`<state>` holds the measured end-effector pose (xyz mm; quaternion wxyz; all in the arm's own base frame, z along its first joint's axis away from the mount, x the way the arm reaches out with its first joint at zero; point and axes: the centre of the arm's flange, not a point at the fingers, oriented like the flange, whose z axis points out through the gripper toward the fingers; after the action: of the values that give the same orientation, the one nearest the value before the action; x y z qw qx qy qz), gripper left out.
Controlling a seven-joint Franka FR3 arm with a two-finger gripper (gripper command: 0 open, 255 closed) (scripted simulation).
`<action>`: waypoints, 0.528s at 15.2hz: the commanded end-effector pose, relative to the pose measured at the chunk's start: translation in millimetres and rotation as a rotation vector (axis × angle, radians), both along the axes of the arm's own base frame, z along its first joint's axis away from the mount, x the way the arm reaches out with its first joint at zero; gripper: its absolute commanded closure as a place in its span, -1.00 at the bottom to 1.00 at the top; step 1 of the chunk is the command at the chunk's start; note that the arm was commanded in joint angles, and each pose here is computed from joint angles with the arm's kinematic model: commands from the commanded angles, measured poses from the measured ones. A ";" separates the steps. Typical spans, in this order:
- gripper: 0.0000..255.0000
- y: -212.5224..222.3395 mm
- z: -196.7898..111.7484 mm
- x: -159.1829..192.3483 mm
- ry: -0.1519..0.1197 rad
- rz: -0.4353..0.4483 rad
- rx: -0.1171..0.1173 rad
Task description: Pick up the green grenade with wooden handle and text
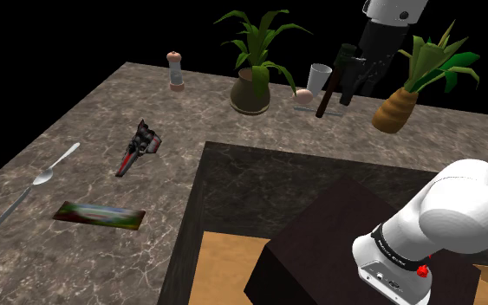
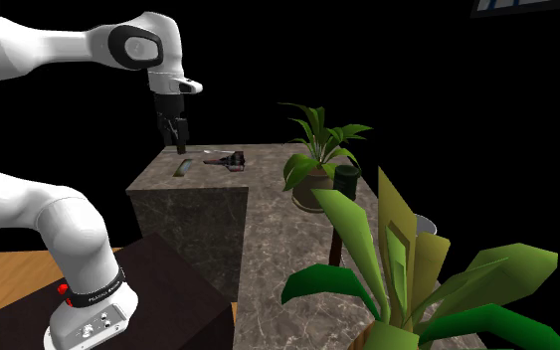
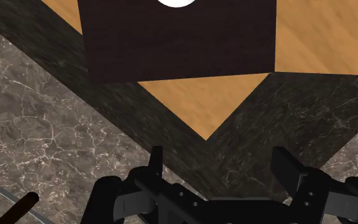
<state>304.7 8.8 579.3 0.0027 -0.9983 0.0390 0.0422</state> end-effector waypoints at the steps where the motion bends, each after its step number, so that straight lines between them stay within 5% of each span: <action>1: -1.00 0.0 0.0 0.0 0.000 0.000 0.000; 8: -1.00 -83.8 -0.5 37.6 -0.028 0.012 0.010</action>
<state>339.0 -63.8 578.3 0.0076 -0.9989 0.0343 0.0305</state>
